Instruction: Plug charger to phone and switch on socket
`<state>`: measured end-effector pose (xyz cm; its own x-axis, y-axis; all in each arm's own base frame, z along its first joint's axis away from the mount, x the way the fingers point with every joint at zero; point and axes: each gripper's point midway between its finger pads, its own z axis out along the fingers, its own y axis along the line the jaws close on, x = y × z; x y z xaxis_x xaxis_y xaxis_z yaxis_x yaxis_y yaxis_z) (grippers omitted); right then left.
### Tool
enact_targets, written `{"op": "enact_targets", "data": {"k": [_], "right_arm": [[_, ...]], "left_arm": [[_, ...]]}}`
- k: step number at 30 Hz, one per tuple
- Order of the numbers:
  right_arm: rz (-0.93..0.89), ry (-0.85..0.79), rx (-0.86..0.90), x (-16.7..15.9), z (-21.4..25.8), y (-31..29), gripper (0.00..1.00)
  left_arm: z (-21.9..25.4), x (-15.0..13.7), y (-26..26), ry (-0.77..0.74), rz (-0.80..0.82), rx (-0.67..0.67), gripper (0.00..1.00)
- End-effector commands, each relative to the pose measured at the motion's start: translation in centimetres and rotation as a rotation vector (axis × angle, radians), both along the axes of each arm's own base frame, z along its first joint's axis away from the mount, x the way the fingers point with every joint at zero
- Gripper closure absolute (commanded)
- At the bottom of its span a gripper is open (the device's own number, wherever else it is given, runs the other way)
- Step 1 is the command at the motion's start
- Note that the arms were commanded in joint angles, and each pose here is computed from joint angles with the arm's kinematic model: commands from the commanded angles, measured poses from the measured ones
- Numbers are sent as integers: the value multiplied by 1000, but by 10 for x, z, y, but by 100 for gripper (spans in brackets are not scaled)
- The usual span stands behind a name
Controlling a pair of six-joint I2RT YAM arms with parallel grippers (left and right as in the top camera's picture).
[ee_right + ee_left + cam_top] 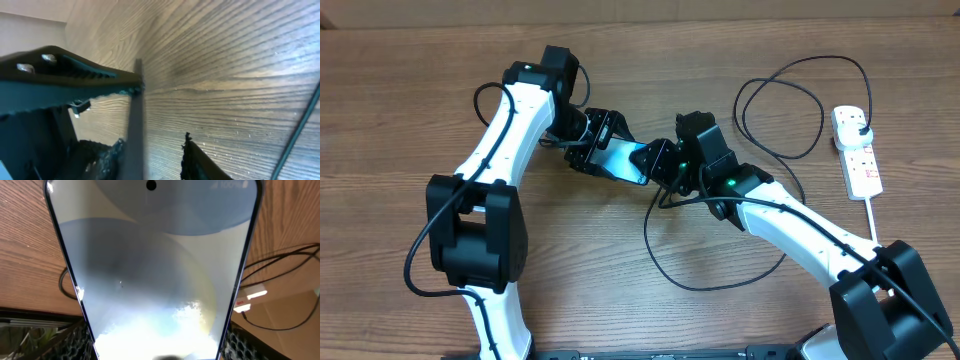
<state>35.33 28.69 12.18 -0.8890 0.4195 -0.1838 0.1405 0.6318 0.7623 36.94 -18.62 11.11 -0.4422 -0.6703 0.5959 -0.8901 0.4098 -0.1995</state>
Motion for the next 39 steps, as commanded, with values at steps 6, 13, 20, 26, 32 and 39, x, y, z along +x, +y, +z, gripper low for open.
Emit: {"op": "enact_targets", "data": {"k": [6,13,20,26,32,39], "right_arm": [[-4,-26,11,4,9,5,74],[17,-23,6,-3,8,13,78],[16,-21,5,-3,7,13,85],[16,-22,5,-3,7,13,91],[10,-31,7,-1,9,12,96],[7,-46,20,2,13,14,96]], "left_arm": [[12,2,-11,-25,-10,-19,36],[12,2,-11,-25,-10,-19,37],[13,2,-12,-24,-11,-27,37],[13,2,-12,-21,-8,-26,37],[13,2,-12,-22,-8,-26,36],[13,3,-12,-26,-8,-26,8]]}}
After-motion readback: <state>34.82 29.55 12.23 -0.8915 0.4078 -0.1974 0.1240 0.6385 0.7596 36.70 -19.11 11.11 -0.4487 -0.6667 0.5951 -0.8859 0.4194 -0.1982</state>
